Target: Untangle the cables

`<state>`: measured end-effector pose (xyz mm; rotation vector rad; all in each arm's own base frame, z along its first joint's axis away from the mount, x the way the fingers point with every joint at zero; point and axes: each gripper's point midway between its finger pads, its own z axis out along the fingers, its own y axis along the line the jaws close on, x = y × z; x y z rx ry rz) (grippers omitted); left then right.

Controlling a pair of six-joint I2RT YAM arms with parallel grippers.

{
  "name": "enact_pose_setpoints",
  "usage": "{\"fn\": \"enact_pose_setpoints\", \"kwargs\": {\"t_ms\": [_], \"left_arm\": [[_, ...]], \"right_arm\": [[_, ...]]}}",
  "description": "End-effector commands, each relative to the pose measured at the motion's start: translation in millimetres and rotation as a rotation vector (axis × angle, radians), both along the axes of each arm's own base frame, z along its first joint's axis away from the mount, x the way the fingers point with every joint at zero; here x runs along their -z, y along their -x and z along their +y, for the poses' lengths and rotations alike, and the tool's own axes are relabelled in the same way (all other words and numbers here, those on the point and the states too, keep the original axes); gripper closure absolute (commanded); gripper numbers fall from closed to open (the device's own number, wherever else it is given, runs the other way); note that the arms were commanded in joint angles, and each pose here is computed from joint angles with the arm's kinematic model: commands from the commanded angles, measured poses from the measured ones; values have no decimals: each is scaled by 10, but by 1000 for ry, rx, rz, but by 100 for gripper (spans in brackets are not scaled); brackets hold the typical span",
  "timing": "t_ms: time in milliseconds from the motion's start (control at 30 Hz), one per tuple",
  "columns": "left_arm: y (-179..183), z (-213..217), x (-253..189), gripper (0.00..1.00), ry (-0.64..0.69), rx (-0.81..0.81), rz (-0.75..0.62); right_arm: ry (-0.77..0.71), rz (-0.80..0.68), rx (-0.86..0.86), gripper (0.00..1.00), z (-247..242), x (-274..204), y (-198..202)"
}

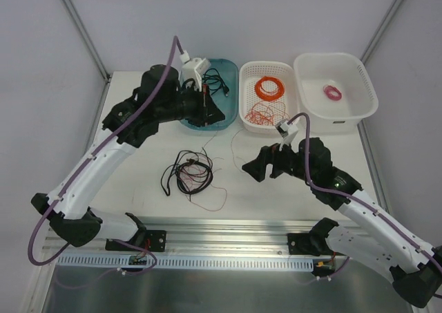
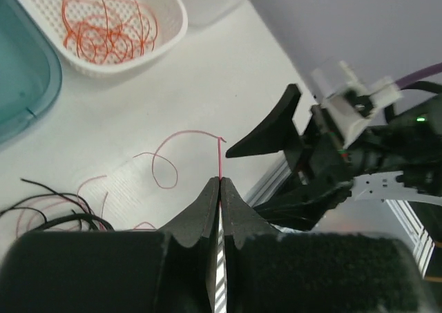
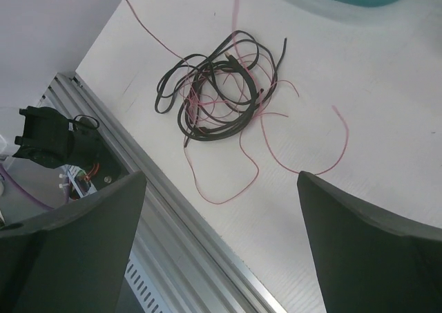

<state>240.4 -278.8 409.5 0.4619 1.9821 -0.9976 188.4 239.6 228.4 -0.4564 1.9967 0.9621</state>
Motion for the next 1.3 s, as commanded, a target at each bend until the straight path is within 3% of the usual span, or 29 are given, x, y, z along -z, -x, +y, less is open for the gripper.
{"fn": "enact_pose_setpoints", "kwargs": {"t_ms": [0, 167, 467, 867, 967, 1067, 1100, 1167, 1200, 1267], "left_arm": [[-57, -210, 218, 100, 23, -7, 44], [-107, -487, 602, 100, -14, -11, 132], [-127, -699, 547, 100, 79, -105, 196], [8, -854, 387, 100, 179, -127, 255], [24, -842, 359, 100, 201, -135, 264], [10, -809, 348, 100, 213, -155, 261], [17, -792, 327, 100, 218, -157, 256], [4, -777, 336, 100, 220, -170, 256], [-4, -759, 340, 100, 219, -179, 251], [-11, -737, 404, 100, 203, -189, 246]], "right_arm": [[-9, -81, -12, 4, -41, -151, 24], [-95, -67, -34, 5, 28, -194, 97], [-227, -167, 15, 9, 176, -518, -90], [-140, -232, 72, 19, 365, -447, -444], [-129, -231, 92, 29, 366, -387, -499], [-118, -216, 81, 46, 401, -298, -507], [-114, -207, 77, 57, 411, -260, -500], [-115, -202, 66, 69, 422, -243, -475], [-113, -202, 59, 84, 417, -246, -457], [-90, -187, 42, 99, 393, -231, -409]]}}
